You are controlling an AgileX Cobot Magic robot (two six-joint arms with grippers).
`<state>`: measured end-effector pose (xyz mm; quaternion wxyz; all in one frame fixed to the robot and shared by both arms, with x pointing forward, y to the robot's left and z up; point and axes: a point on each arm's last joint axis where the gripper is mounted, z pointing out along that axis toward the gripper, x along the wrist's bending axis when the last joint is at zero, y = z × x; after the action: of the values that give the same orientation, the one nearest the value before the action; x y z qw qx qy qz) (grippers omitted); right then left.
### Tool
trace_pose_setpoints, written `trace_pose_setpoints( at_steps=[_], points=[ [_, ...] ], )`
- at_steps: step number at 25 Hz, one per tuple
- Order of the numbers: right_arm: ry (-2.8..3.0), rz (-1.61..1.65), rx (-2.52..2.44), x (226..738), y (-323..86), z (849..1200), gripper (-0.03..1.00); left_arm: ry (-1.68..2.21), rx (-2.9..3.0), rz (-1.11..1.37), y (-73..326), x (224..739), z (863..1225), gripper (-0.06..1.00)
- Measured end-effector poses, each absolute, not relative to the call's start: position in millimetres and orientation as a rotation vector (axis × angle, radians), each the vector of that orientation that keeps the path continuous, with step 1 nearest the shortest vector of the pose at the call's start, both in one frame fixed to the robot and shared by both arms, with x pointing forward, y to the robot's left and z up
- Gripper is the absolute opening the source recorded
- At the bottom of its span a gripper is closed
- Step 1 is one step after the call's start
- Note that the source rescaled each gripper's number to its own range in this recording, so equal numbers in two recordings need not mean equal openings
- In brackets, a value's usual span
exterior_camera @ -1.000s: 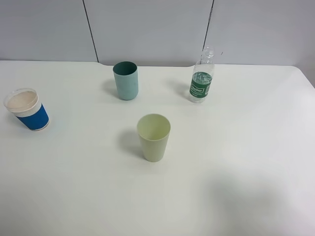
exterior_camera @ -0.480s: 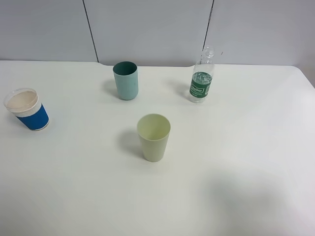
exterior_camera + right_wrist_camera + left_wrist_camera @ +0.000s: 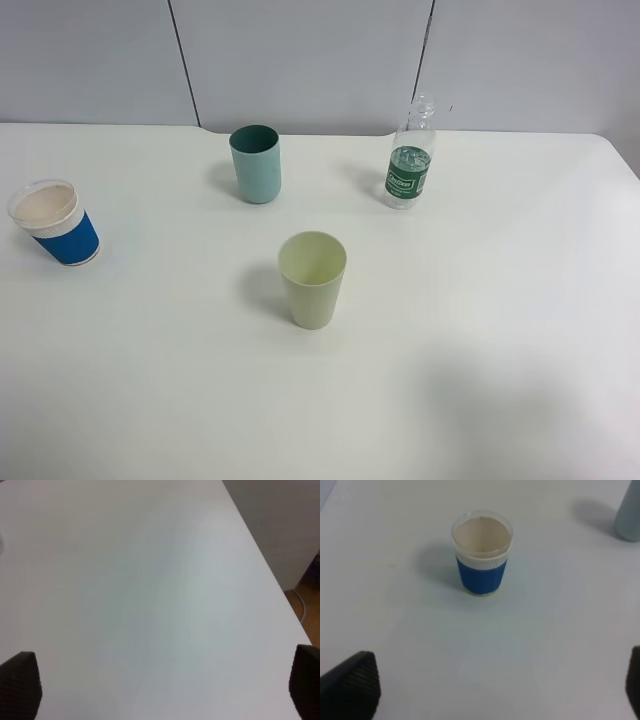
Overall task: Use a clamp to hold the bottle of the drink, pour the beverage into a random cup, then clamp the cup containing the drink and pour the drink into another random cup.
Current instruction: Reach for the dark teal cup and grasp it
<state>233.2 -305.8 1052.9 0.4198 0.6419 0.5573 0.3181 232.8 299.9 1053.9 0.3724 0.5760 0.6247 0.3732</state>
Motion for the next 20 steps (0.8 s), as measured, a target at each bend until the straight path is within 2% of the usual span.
trace_pose_setpoints(
  at_steps=[20],
  points=[
    [1.397, 0.797, 1.609, 233.2, -305.8, 1052.9, 1.0, 1.601, 1.476, 0.957, 299.9, 232.8, 1053.9, 1.0]
  ],
)
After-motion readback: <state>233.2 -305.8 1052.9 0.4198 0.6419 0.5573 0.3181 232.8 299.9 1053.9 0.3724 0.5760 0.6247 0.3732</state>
